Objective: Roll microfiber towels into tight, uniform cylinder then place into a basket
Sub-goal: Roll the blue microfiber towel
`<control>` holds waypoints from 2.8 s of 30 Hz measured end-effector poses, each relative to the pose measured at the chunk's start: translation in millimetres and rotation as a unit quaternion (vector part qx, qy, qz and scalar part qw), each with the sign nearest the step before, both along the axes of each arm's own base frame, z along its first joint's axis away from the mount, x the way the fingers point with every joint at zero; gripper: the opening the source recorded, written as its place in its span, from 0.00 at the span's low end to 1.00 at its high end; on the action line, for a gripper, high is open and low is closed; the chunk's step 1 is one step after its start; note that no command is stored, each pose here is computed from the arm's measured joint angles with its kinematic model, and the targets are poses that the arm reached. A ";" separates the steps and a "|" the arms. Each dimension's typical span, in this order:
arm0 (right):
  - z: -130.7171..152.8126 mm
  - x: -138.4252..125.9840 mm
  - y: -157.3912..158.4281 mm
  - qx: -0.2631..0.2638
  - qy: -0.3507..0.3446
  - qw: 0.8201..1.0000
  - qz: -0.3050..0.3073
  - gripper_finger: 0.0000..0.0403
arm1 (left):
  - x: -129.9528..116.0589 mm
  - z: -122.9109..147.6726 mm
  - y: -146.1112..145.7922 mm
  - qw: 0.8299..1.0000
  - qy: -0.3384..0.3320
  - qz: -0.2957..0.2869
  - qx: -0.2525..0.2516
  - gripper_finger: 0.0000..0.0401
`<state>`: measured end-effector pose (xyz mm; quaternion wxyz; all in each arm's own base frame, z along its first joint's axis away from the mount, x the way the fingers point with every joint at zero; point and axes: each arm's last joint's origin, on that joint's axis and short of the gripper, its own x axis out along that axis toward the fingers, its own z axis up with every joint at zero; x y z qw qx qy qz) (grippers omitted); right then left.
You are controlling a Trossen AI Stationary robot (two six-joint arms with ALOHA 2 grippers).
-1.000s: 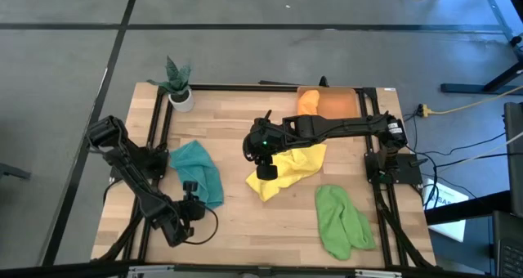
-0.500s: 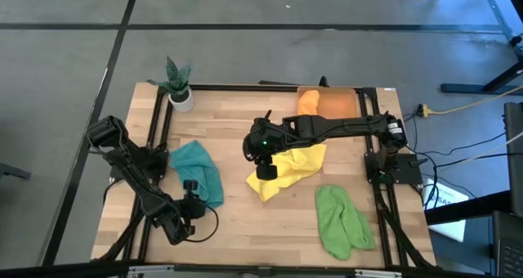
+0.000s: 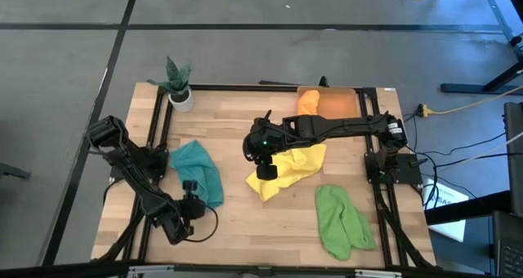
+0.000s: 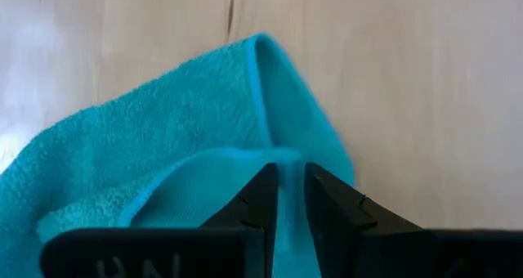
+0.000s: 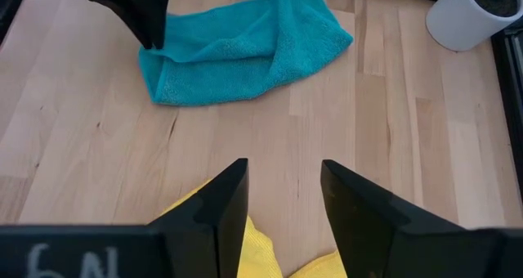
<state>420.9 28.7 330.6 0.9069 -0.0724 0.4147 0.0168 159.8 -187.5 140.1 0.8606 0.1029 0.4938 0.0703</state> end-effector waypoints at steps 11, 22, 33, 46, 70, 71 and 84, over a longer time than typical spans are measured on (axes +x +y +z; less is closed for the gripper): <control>0.0 0.1 0.0 0.001 0.000 1.000 -0.001 0.39 | -1.1 -4.6 5.4 1.000 0.005 0.016 0.002 0.13; 0.0 0.1 0.0 0.001 0.000 1.000 -0.001 0.39 | -3.6 -4.3 2.8 0.997 0.024 0.055 -0.042 0.01; 0.1 0.1 0.0 0.000 -0.001 1.000 0.000 0.39 | -21.2 19.3 -11.0 0.982 -0.034 0.176 -0.053 0.00; -0.8 1.1 0.0 -0.007 -0.001 1.000 0.008 0.39 | -45.3 20.8 -24.7 0.922 -0.086 0.334 -0.174 0.00; -135.2 104.3 19.5 0.025 -0.176 0.968 0.180 0.39 | -54.1 19.1 -28.4 0.921 -0.023 0.344 -0.181 0.00; -141.4 107.0 20.1 0.024 -0.182 0.966 0.180 0.39 | -54.2 19.1 -28.3 0.922 -0.023 0.343 -0.180 0.00; -179.4 146.5 -9.4 0.017 -0.192 0.969 0.152 0.39 | -54.6 19.0 -28.0 0.922 -0.018 0.345 -0.177 0.00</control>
